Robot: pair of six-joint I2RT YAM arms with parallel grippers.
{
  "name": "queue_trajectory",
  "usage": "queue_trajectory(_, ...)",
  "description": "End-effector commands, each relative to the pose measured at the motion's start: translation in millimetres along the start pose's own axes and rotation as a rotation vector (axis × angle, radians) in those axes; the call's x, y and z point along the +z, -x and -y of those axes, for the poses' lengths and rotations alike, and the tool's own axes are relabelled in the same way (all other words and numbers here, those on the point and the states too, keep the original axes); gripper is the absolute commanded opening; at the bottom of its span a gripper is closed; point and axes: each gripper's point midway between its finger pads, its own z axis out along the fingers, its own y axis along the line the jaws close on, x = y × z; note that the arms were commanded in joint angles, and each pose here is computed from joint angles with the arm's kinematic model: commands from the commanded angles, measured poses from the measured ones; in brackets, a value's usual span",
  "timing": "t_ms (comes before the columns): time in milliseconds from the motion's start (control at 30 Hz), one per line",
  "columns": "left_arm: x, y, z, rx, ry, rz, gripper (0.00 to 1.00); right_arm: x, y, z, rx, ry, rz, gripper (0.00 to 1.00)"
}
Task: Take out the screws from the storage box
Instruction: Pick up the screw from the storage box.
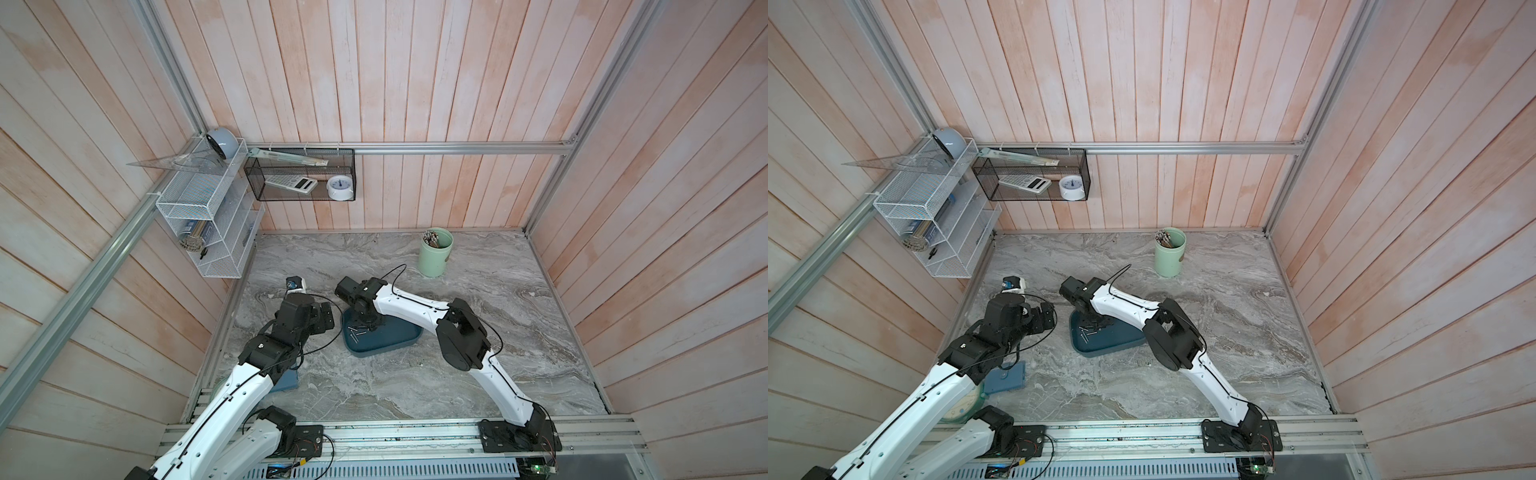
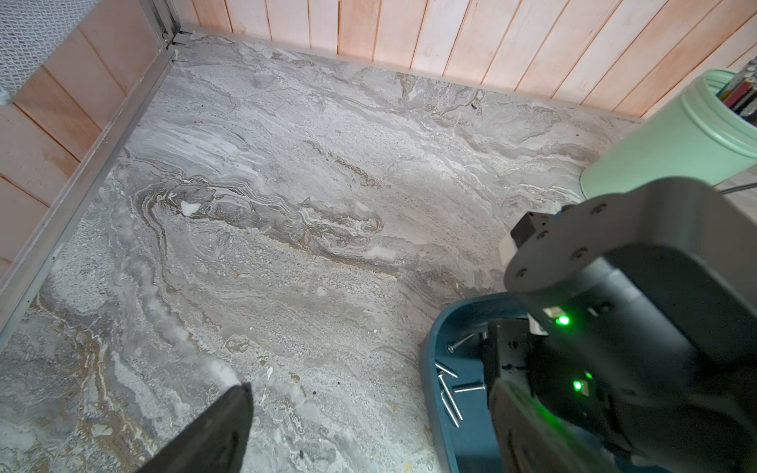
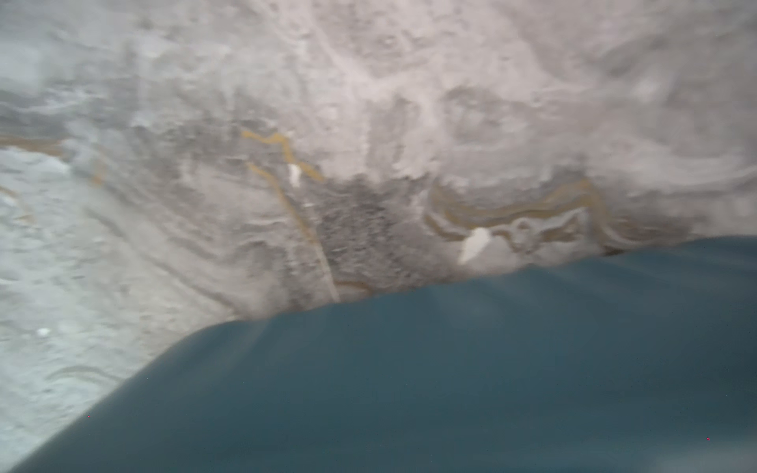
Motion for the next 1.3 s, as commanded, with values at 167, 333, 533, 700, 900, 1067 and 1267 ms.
queue_trajectory(167,7,-6,5,0.024,-0.021,-0.028,0.96,9,-12,48,-0.008,-0.080,-0.041,0.18)
queue_trajectory(333,9,-9,8,0.025,-0.032,-0.042,0.96,20,-20,50,0.023,-0.054,-0.079,0.18)
queue_trajectory(533,10,-10,9,0.026,-0.033,-0.048,0.96,18,-21,50,0.015,-0.044,-0.097,0.08)
queue_trajectory(700,11,-13,13,0.027,-0.058,-0.065,0.96,-10,-3,47,0.014,0.002,-0.040,0.06)
queue_trajectory(900,11,-14,18,0.024,-0.084,-0.071,0.96,-51,14,26,0.026,0.163,0.050,0.05)
queue_trajectory(1067,12,-16,22,0.024,-0.109,-0.085,0.96,-67,18,8,0.051,0.302,0.083,0.04)
queue_trajectory(1267,12,-17,23,0.025,-0.109,-0.090,0.96,-73,18,15,0.015,0.283,0.102,0.03)
